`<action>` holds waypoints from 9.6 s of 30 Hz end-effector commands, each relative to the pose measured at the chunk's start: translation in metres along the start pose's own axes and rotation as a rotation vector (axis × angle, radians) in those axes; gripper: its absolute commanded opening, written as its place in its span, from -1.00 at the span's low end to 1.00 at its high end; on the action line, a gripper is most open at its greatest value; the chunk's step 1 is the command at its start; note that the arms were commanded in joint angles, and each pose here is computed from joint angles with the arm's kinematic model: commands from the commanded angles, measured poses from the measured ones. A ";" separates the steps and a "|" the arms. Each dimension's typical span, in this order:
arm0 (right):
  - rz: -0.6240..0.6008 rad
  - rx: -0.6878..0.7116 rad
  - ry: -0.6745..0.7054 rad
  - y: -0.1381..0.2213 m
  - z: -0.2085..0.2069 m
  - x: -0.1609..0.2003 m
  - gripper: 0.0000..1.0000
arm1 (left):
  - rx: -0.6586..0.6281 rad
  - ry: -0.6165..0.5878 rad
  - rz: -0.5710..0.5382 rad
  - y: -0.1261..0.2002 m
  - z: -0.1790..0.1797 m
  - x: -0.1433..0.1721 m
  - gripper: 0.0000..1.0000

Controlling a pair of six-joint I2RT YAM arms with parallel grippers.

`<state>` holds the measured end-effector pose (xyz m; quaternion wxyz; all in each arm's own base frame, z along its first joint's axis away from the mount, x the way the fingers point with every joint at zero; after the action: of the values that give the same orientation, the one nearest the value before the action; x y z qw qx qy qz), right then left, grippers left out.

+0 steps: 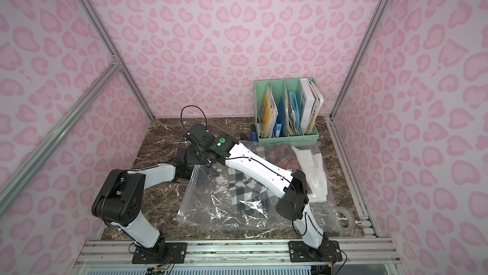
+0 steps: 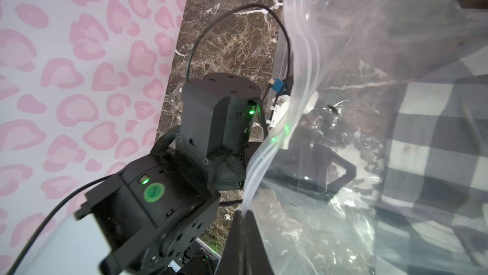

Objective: Take the shirt out of the vacuum bag
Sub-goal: Open the vacuum bag at the center of the board, then take out the shirt from the vacuum bag, then place the shirt at the center of the board, then move the shirt to the corner of the board.

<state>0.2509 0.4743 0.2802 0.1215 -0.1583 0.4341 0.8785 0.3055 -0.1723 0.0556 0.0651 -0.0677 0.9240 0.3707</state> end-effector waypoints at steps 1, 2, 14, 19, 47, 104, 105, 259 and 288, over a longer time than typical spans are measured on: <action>-0.004 -0.083 0.017 0.006 0.019 -0.002 -1.00 | 0.022 -0.023 0.030 -0.005 -0.005 0.005 0.40; -0.003 -0.084 0.017 0.006 0.019 -0.002 -1.00 | 0.019 -0.023 0.036 -0.007 -0.004 0.007 0.41; 0.000 -0.099 0.020 0.006 0.023 0.000 -1.00 | -0.001 0.005 0.042 -0.030 -0.004 0.011 0.61; -0.003 -0.109 0.023 0.007 0.026 0.001 -1.00 | -0.015 0.035 -0.016 -0.041 -0.004 -0.002 0.62; -0.003 -0.029 -0.019 -0.004 -0.006 0.004 -1.00 | -0.131 -0.040 0.042 -0.067 -0.004 -0.003 -0.91; -0.069 0.177 -0.524 -0.041 -0.321 -0.037 0.39 | -0.276 0.321 -0.407 0.174 0.132 -0.043 -0.91; -0.072 0.176 -0.530 -0.040 -0.323 -0.038 0.39 | -0.282 0.339 -0.423 0.178 0.136 -0.043 -0.91; -0.088 0.165 -0.221 0.049 -0.274 -0.016 0.36 | -1.245 -0.318 0.216 0.102 0.163 -0.150 0.95; -0.068 0.152 -0.252 0.046 -0.266 -0.006 0.36 | -0.822 -0.036 -0.100 0.052 0.147 -0.249 0.96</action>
<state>0.2857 0.2256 0.1563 0.2181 -0.0447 0.4830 0.8469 0.5849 -0.0093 0.0426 0.1264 -0.1785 0.6684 0.7109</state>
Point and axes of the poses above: each gripper's point midway between its finger pads, its own y axis back along the fingers, its own z axis along the line the jaws close on, x = y × z, the point moved 2 cm from there along y, back along the fingers, and after that the axes turned 11 degrees about -y, right-handed, at the moved point
